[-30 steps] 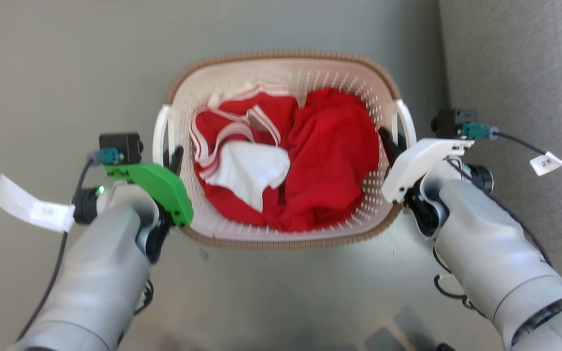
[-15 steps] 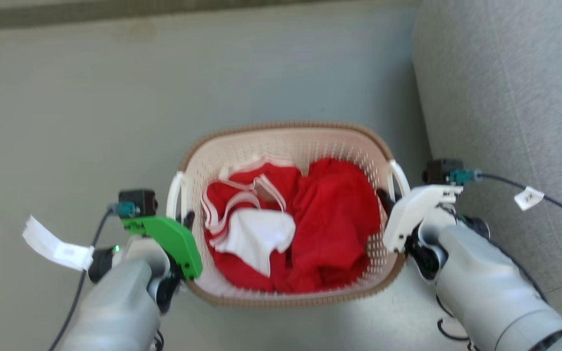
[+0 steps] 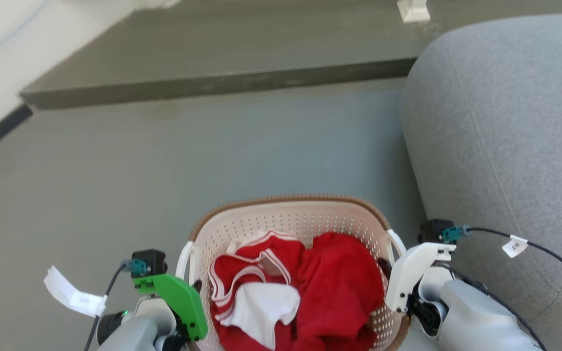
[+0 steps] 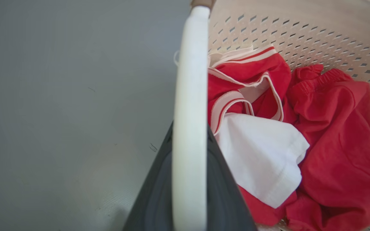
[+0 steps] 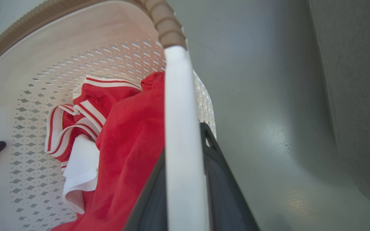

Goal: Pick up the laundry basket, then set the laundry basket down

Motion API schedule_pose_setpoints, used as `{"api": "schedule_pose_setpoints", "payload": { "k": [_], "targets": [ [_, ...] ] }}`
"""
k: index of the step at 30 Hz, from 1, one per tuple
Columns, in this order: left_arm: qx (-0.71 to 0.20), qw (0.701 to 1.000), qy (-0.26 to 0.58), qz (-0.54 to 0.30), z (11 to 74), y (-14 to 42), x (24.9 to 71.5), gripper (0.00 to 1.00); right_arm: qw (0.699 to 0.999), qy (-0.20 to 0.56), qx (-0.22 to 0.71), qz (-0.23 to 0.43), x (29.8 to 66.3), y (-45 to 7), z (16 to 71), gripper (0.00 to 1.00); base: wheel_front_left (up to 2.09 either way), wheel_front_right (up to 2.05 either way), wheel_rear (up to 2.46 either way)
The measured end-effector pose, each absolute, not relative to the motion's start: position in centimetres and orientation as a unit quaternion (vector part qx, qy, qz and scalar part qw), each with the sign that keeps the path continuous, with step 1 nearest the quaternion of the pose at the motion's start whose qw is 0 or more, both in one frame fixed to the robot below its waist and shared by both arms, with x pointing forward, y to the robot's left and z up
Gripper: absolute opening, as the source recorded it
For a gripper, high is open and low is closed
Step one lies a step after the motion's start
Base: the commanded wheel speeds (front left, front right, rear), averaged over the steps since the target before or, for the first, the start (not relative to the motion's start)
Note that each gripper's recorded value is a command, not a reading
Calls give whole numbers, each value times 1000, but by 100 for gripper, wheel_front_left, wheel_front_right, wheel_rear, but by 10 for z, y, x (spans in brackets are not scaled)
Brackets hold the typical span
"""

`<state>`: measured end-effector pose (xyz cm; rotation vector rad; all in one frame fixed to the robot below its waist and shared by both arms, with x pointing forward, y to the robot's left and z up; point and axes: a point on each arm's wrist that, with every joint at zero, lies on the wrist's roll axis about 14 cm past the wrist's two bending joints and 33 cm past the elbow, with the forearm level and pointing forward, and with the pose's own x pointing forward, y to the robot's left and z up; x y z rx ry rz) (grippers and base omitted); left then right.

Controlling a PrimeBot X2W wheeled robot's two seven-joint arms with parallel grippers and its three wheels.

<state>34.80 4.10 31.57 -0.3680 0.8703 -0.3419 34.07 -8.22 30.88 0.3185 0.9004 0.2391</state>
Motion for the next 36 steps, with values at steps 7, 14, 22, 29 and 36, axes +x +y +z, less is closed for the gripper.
{"api": "schedule_pose_setpoints", "payload": {
  "k": [7,14,22,29,36],
  "targets": [
    [-171,883,405,-165,330,43,342,0,886,422,148,124,336,-80,324,0,0,0,0],
    [-168,884,403,-166,334,43,341,0,886,421,149,127,335,-79,329,0,0,0,0],
    [-165,884,404,-169,336,43,340,0,884,424,150,127,332,-79,330,0,0,0,0],
    [-167,883,404,-169,337,42,340,0,884,423,149,128,331,-79,330,0,0,0,0],
    [-167,883,403,-170,337,41,340,0,885,423,149,128,331,-79,331,0,0,0,0]
  ]
}}
